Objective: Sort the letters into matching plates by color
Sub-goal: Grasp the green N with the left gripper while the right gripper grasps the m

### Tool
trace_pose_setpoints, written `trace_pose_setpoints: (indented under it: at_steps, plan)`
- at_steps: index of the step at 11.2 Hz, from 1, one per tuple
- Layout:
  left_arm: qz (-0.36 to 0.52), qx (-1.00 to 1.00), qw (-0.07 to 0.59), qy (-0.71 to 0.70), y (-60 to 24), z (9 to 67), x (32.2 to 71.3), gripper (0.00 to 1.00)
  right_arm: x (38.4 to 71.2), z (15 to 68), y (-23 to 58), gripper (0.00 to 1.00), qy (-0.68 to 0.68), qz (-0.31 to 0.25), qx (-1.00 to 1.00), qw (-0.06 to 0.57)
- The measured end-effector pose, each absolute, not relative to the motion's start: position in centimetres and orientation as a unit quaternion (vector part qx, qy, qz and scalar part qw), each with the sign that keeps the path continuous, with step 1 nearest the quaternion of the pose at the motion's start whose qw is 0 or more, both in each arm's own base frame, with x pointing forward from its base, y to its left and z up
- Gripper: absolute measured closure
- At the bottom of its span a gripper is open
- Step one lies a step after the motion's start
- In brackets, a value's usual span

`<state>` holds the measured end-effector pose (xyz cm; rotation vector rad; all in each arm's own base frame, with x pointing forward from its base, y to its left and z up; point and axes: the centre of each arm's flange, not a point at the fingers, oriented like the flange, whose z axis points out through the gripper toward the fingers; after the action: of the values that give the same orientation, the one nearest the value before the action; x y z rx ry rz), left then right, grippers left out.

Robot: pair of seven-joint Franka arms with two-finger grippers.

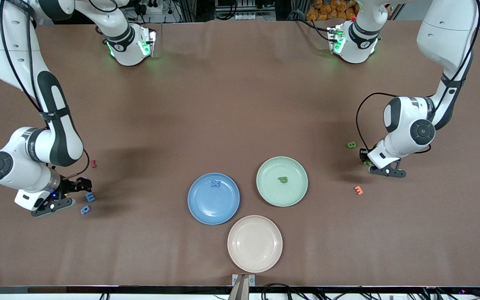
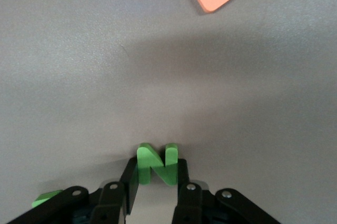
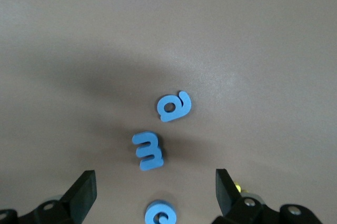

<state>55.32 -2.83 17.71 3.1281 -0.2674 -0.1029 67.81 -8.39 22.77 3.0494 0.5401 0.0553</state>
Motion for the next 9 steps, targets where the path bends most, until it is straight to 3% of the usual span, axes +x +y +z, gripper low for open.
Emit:
trace_pose_setpoints:
  at_steps: [5, 9]
  plan:
    - [-0.014, 0.996, 0.000, -0.089, -3.3, 18.8, 56.3, 0.67, 66.7, 18.8, -8.5, 0.00, 0.174, 0.041, 0.983, 0.034]
    - [0.013, 0.994, 0.000, -0.112, -6.4, 23.8, 59.0, 0.67, 66.6, 18.5, -8.3, 0.04, 0.175, 0.049, 0.983, 0.037]
